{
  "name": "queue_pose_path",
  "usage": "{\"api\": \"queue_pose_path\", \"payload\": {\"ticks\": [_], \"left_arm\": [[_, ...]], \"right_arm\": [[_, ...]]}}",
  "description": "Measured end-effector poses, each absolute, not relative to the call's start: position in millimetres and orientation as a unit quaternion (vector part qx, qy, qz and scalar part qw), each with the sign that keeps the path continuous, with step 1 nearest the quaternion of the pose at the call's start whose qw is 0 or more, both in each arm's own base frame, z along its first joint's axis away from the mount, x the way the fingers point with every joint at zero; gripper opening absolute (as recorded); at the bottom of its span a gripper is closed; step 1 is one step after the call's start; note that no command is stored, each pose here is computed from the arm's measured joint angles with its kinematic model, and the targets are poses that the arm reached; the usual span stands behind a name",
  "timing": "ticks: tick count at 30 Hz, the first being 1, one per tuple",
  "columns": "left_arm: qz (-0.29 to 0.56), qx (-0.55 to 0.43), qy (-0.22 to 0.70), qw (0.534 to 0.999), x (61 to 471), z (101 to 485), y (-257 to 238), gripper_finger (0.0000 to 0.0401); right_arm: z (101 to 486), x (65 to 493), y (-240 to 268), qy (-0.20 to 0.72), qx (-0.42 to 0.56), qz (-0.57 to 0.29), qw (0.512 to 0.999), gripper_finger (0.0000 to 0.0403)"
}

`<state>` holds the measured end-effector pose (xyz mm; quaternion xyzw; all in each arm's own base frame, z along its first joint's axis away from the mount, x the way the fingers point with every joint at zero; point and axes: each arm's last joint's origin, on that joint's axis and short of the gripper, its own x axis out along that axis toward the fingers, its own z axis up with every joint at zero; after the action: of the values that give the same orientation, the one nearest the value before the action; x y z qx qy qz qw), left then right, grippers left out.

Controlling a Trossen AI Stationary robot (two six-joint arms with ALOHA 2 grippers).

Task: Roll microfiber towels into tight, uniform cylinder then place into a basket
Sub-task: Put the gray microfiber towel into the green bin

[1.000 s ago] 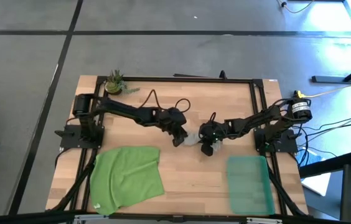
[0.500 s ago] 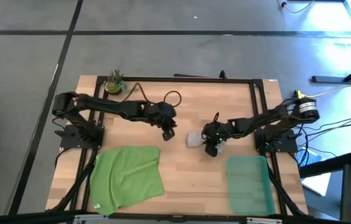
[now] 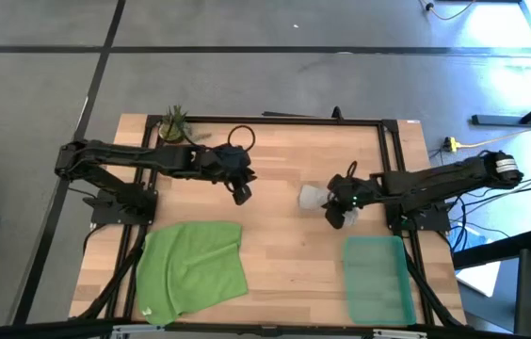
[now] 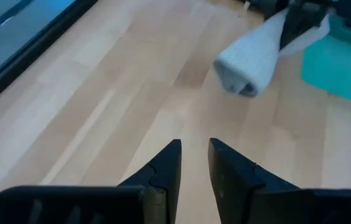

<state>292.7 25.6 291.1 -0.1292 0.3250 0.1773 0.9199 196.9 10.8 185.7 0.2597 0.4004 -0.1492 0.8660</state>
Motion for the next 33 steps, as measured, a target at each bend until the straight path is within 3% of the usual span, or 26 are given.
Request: {"api": "queue_pose_path", "payload": {"ticks": [6,13,23,33], "left_arm": [[0.170,-0.112,0.329,0.922,293.2,290.6,24.2,0.0076],[0.160,-0.093,0.331,0.925,294.8,289.7,22.5,0.0076],[0.148,-0.057,0.338,0.928,294.8,289.4,22.5,0.0076],[0.146,-0.044,0.339,0.928,294.7,289.5,25.0,0.0076]], "right_arm": [[223.6,175.5,25.4,0.419,0.258,-0.209,0.845,0.0042],[254.4,153.5,49.2,0.458,0.328,-0.269,0.781,0.0042],[252.0,130.7,95.7,0.462,0.430,-0.303,0.714,0.0042],[233.2,111.0,143.3,0.552,0.465,-0.333,0.606,0.0042]]}}
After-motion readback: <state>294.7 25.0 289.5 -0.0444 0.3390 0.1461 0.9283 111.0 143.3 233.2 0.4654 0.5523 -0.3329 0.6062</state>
